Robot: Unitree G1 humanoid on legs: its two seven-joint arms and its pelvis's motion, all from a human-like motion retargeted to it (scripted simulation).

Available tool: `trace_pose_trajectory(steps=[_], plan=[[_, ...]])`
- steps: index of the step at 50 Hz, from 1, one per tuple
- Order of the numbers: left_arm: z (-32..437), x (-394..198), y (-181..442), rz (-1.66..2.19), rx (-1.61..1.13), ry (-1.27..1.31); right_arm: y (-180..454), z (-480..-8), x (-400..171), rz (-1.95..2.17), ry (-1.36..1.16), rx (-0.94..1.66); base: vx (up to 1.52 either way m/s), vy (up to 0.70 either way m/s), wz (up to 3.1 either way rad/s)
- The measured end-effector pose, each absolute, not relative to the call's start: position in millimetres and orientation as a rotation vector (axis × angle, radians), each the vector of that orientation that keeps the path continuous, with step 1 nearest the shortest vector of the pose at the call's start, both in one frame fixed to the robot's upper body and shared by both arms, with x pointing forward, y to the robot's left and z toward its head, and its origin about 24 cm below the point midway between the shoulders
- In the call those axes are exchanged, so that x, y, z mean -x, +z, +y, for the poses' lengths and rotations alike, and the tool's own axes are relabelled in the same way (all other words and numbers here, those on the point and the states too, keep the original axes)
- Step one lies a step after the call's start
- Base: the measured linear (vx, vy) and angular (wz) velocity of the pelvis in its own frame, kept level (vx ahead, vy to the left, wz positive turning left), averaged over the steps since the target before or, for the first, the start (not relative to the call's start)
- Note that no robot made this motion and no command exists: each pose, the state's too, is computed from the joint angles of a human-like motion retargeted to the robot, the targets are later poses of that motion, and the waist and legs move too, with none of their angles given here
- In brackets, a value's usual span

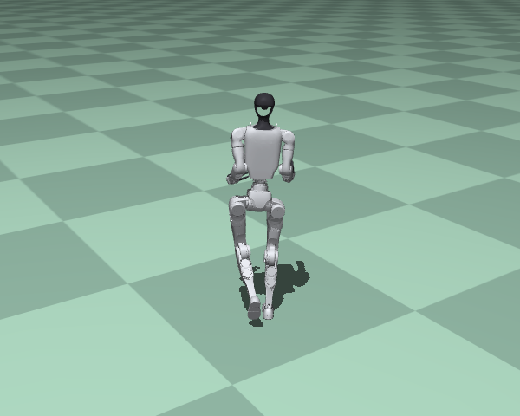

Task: Walk run

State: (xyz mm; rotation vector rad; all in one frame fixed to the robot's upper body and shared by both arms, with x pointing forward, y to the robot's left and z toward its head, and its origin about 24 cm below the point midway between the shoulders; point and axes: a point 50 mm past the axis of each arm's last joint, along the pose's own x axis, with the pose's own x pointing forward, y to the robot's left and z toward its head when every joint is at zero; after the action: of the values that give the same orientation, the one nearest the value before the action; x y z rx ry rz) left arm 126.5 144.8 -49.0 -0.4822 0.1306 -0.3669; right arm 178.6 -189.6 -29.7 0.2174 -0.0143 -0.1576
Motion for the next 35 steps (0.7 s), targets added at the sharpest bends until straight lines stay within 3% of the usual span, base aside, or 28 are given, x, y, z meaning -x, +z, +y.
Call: trace_pose_trajectory(steps=[10, 14, 18, 28, 35], plan=[[159, -119, -55, 0.197, 0.337, -0.41, 13, -197, -215, -0.169, 0.066, -0.009, 1.27, -0.41, -0.36], [157, -139, -43, 0.124, 0.32, -0.412, -8, -202, -206, -0.051, 0.099, 0.037, 1.5, -0.83, 0.27], [162, -155, -38, 0.075, 0.344, -0.384, -55, -202, -165, 0.192, 0.134, 0.037, 1.42, -0.06, 0.85], [138, -173, -31, 0.032, 0.413, -0.428, -90, -241, -57, 0.501, -0.045, 0.136, 1.13, -0.21, 1.74], [156, -167, -30, 0.054, 0.353, -0.477, -80, -231, -81, 0.361, -0.199, 0.125, 1.17, -0.59, 1.26]])
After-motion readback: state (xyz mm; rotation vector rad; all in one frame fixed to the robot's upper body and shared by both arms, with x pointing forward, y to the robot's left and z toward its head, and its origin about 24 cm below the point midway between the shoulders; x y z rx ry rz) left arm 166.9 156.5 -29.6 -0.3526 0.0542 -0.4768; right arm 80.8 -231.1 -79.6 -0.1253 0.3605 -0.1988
